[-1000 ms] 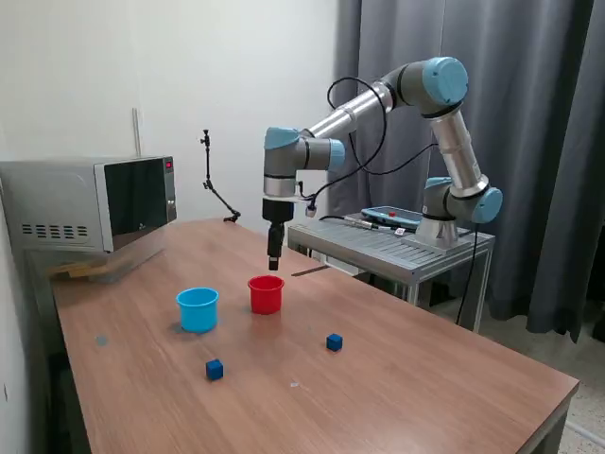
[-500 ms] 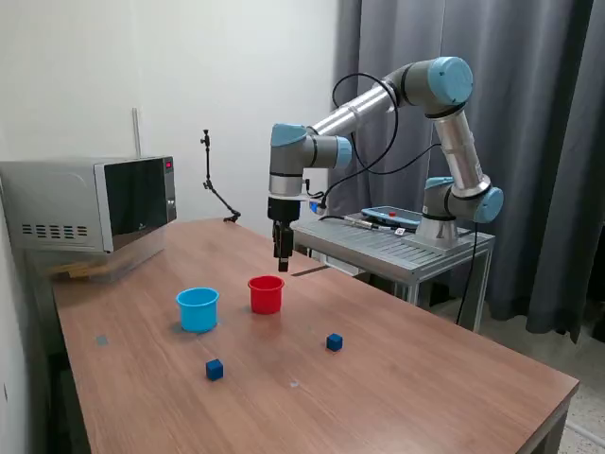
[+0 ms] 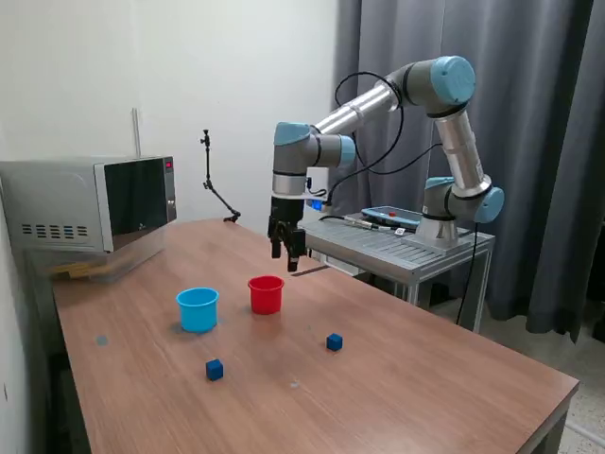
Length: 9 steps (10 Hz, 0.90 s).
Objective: Place red objects in the red bin, and blue objects in the blue bin.
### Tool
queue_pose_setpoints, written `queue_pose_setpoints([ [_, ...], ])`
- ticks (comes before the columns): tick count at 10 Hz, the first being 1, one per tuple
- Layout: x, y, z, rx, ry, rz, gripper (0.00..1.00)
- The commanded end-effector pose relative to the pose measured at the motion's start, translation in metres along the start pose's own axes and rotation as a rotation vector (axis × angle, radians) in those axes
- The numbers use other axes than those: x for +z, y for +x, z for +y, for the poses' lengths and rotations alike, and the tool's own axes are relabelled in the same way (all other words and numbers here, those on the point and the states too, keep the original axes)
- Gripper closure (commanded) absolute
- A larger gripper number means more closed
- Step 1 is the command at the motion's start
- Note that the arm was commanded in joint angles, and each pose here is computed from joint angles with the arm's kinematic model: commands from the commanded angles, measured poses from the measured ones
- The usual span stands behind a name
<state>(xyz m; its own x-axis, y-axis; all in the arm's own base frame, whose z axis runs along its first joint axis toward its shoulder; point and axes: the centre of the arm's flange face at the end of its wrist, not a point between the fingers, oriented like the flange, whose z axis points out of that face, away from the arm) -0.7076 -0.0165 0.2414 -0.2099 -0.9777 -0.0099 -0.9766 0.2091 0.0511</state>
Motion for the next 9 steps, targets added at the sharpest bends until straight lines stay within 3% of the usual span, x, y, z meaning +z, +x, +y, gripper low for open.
queue_pose_setpoints([
  [1, -0.005, 0.017, -0.003, -0.155, -0.006, 0.003, 0.0],
  [3, -0.008, 0.042, -0.009, -0.266, -0.013, 0.006, 0.0],
  [5, -0.006, 0.047, -0.014, -0.298, 0.018, 0.021, 0.0],
  [9, -0.004, 0.097, -0.035, -0.389, 0.033, 0.029, 0.0],
])
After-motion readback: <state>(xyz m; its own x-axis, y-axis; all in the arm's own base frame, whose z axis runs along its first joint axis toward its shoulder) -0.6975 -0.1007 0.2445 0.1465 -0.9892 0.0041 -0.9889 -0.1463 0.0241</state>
